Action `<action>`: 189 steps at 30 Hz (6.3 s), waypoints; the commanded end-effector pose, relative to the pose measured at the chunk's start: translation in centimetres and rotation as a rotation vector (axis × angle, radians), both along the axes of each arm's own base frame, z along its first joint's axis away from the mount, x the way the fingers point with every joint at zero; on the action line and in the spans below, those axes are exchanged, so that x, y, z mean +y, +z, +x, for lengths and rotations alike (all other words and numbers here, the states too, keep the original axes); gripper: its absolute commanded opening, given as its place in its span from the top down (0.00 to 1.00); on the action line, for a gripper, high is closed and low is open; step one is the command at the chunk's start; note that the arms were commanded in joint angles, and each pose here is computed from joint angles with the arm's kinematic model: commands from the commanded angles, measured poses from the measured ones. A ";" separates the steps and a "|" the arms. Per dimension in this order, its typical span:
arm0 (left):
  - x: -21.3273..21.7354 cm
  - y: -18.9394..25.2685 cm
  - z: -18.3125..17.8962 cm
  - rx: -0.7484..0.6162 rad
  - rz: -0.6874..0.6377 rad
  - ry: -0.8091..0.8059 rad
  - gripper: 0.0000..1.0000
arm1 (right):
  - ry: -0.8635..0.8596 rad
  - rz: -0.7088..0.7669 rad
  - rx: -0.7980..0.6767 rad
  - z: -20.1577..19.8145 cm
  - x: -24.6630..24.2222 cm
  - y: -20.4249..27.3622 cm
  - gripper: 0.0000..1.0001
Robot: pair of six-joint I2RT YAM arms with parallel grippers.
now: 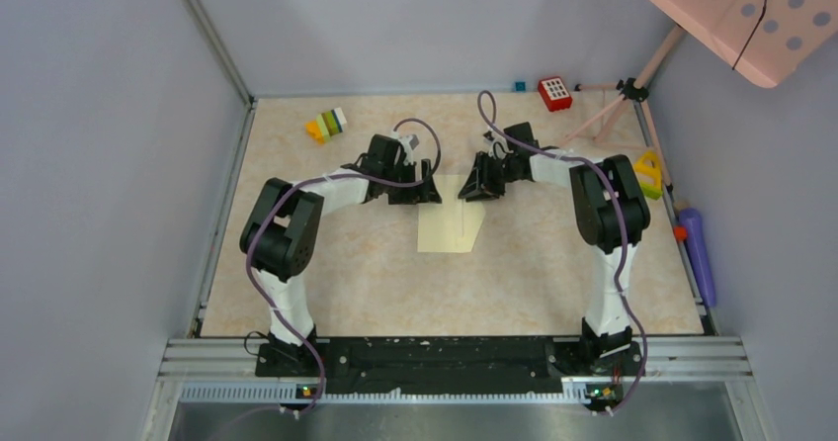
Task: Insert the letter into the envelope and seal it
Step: Place the letter in the envelope, then open the solid glue cap from the solid glue.
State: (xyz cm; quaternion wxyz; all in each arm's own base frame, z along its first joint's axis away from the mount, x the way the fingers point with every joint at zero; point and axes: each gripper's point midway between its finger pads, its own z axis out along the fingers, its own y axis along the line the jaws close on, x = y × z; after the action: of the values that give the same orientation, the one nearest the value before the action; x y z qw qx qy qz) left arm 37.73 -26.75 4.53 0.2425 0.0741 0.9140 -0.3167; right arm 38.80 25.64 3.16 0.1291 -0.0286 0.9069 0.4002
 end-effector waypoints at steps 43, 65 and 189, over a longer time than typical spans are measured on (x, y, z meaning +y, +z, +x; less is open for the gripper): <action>-0.2 -3.0 -3.4 0.123 0.027 0.001 0.16 | -0.020 -0.096 -0.147 1.9 1.3 4.7 0.62; 0.0 -2.0 -3.5 0.090 0.020 -0.002 0.16 | 0.045 -0.047 -0.105 -2.3 0.9 2.8 0.60; -8.8 22.4 -13.1 -0.481 -0.403 -0.962 0.38 | 0.513 0.416 -0.617 -12.1 -0.2 26.1 0.90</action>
State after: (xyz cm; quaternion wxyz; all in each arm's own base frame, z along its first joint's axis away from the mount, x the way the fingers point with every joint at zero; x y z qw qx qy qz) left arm 25.21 -34.65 25.77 0.2789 0.4872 0.6458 -0.5175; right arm 26.81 24.71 28.77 0.2889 -0.3248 0.7072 0.5576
